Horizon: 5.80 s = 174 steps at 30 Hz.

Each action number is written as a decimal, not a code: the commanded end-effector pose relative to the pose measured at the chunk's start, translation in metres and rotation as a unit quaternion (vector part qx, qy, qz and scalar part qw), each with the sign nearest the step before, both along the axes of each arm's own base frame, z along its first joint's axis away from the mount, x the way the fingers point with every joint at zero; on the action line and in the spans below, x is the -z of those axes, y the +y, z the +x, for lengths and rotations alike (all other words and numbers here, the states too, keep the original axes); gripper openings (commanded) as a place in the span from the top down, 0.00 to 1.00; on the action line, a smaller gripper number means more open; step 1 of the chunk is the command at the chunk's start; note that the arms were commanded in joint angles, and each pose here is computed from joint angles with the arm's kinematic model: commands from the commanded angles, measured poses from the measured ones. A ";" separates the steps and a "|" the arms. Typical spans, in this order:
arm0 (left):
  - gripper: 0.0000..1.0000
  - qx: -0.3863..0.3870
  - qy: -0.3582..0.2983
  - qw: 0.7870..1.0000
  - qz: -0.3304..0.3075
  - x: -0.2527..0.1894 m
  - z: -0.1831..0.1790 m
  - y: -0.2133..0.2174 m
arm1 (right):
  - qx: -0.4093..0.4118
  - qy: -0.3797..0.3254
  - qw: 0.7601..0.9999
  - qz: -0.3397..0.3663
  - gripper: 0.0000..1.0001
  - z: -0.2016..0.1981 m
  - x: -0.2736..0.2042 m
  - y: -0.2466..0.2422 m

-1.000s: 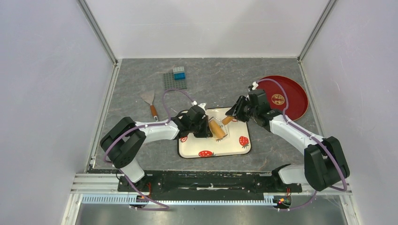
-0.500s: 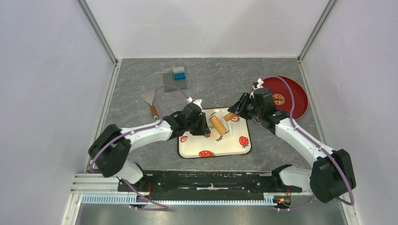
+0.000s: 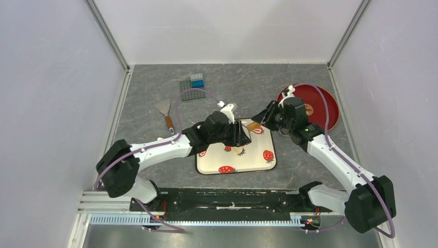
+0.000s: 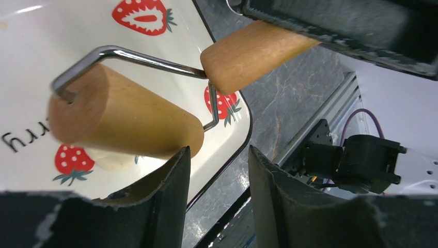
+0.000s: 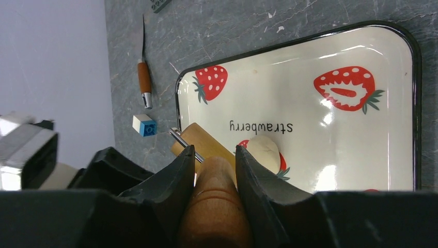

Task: Roll out the dumpling wrappers from the dough

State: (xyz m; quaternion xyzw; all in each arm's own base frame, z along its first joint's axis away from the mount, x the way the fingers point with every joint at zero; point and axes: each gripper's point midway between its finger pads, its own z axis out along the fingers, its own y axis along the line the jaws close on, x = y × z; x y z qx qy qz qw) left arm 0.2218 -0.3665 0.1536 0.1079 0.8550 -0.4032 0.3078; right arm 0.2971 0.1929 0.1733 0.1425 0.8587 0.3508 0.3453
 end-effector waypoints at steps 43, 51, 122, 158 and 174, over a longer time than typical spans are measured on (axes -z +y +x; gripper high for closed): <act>0.98 0.076 -0.014 0.990 0.119 0.015 -0.028 0.023 | -0.265 -0.056 0.956 -0.115 0.02 -0.059 -0.029 0.004; 0.98 0.107 0.002 0.989 0.099 0.009 -0.039 0.014 | -0.329 -0.022 0.942 -0.066 0.21 -0.087 -0.009 0.025; 0.43 -0.169 0.223 0.950 0.141 0.116 0.000 0.213 | -0.312 0.005 0.924 -0.223 1.00 -0.040 -0.020 0.029; 0.98 -0.148 0.257 0.938 0.180 0.179 -0.027 0.213 | -0.319 0.108 0.876 -0.346 1.00 -0.033 0.037 0.012; 0.98 -0.147 0.255 0.938 0.184 0.180 -0.027 0.213 | -0.338 0.138 0.860 -0.357 1.00 -0.032 0.067 0.014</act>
